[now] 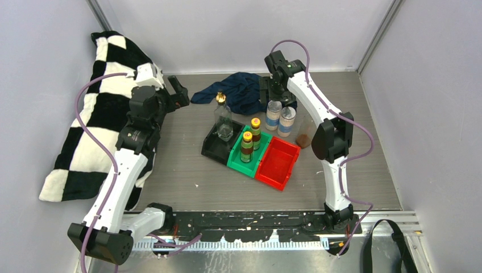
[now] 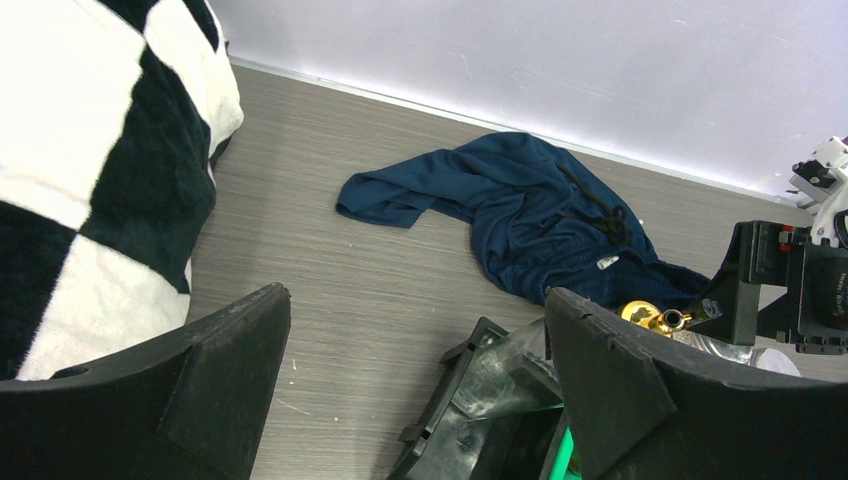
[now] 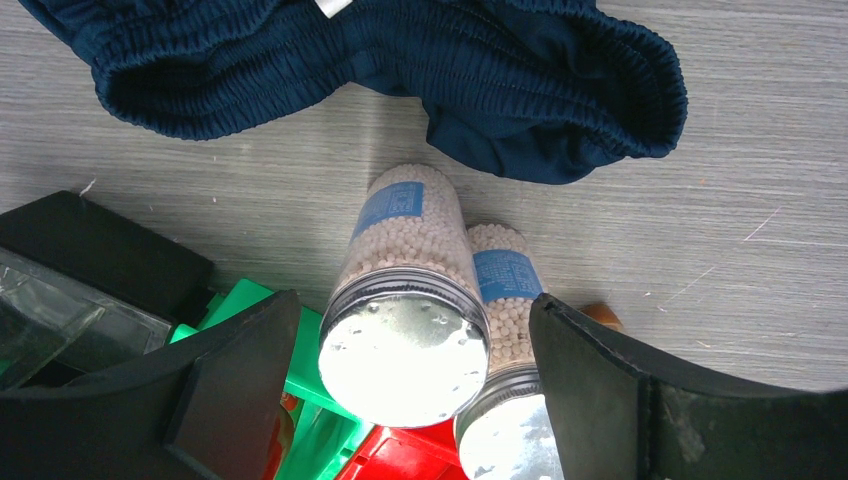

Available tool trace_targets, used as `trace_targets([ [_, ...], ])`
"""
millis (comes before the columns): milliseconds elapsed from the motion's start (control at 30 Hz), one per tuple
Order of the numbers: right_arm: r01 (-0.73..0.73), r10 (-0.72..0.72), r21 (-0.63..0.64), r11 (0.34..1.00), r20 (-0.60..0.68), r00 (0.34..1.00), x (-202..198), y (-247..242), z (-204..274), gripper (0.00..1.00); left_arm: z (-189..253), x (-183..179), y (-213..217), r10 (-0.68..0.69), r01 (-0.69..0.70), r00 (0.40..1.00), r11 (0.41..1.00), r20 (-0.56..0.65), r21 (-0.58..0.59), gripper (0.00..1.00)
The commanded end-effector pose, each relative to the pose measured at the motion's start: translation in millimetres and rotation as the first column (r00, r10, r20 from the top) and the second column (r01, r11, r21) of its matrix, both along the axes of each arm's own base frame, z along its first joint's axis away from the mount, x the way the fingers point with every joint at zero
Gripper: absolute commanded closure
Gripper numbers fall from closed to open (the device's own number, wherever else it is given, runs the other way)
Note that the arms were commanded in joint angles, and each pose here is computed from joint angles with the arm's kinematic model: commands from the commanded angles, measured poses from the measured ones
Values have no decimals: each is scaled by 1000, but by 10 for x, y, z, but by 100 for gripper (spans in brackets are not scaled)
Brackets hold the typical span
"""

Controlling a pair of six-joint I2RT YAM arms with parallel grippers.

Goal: Organize the condiment bottles
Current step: Move the bottle to the center of the board.

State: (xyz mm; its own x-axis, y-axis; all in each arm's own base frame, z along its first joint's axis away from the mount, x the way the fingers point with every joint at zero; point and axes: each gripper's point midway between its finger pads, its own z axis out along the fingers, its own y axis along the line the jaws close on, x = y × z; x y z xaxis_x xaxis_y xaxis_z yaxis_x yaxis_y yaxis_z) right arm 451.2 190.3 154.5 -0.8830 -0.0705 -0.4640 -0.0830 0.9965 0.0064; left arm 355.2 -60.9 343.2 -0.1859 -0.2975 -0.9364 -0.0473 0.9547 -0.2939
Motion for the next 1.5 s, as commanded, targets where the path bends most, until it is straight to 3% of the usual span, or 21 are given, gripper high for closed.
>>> trace_targets([
  [0, -15, 15, 16, 1000, 9, 1000, 20, 14, 28, 11, 35, 15, -9, 7, -7, 1000, 1000, 15, -17, 2],
  [367, -13, 13, 18, 1000, -1, 1000, -24, 1, 42, 21, 33, 11, -10, 8, -7, 1000, 1000, 14, -22, 2],
  [967, -10, 9, 35, 999, 19, 1000, -17, 21, 121, 58, 29, 17, -24, 3, -2, 1000, 1000, 13, -25, 2],
  [1467, -43, 37, 80, 996, 72, 997, 76, 203, 256, 64, 9, 27, -26, 2, -2, 1000, 1000, 7, -23, 2],
])
